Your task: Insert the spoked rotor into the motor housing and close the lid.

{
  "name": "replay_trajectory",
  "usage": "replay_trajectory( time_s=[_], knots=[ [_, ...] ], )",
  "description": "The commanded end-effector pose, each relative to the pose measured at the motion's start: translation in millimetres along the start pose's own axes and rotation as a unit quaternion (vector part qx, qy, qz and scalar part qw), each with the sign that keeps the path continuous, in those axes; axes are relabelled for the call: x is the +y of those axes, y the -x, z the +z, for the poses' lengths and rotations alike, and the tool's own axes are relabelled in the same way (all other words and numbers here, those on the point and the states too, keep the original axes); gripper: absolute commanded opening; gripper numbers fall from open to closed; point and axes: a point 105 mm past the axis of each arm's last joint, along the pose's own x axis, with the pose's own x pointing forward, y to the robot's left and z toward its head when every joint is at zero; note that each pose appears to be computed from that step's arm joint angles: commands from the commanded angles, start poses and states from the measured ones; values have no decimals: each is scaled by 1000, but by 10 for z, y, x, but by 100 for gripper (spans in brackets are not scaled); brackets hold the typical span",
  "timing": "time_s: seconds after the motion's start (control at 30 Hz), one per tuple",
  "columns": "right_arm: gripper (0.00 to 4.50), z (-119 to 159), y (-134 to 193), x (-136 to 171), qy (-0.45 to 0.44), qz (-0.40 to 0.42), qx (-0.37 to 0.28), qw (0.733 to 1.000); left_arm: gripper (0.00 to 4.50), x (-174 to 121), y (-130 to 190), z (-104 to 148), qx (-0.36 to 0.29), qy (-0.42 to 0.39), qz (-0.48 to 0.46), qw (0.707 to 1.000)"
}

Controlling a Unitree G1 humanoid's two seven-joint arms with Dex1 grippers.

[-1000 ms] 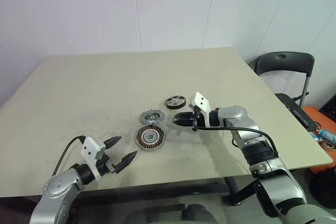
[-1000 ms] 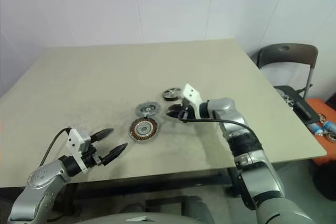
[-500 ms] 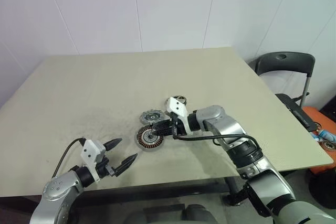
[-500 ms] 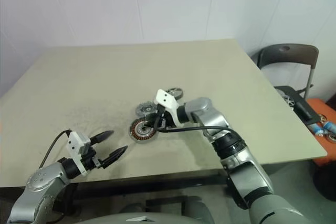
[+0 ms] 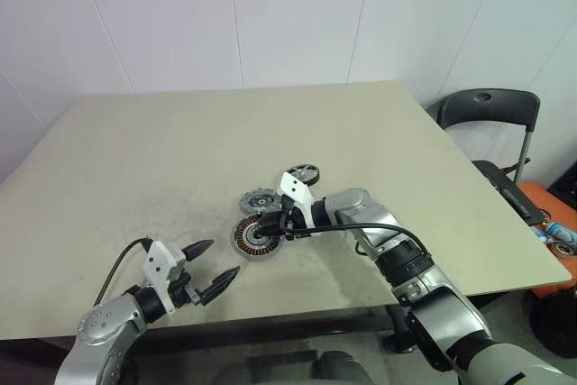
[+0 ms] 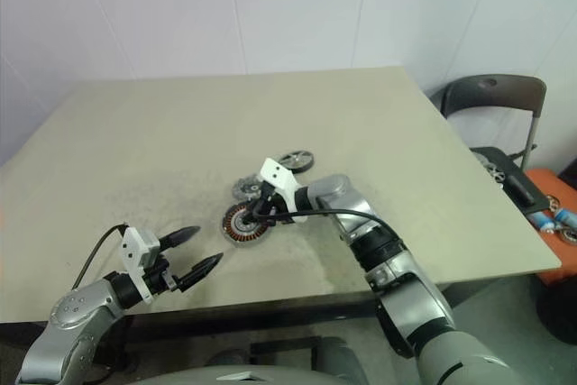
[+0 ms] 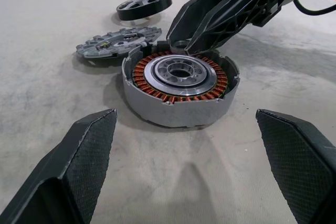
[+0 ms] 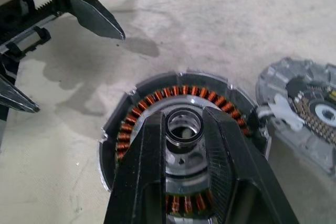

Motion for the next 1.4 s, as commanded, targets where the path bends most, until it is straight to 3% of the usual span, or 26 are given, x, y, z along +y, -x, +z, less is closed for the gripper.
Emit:
replay_trajectory(
  time_s=[0.03,1.4],
  knots=[
    [65,108,-21,5,16,0,-15,1000,450,2,-5,120,-13,-23,-6,1000],
    [65,-14,-55,10,11,-2,-6,1000,450,-31,-14,124,-12,-22,-6,1000]
  ],
)
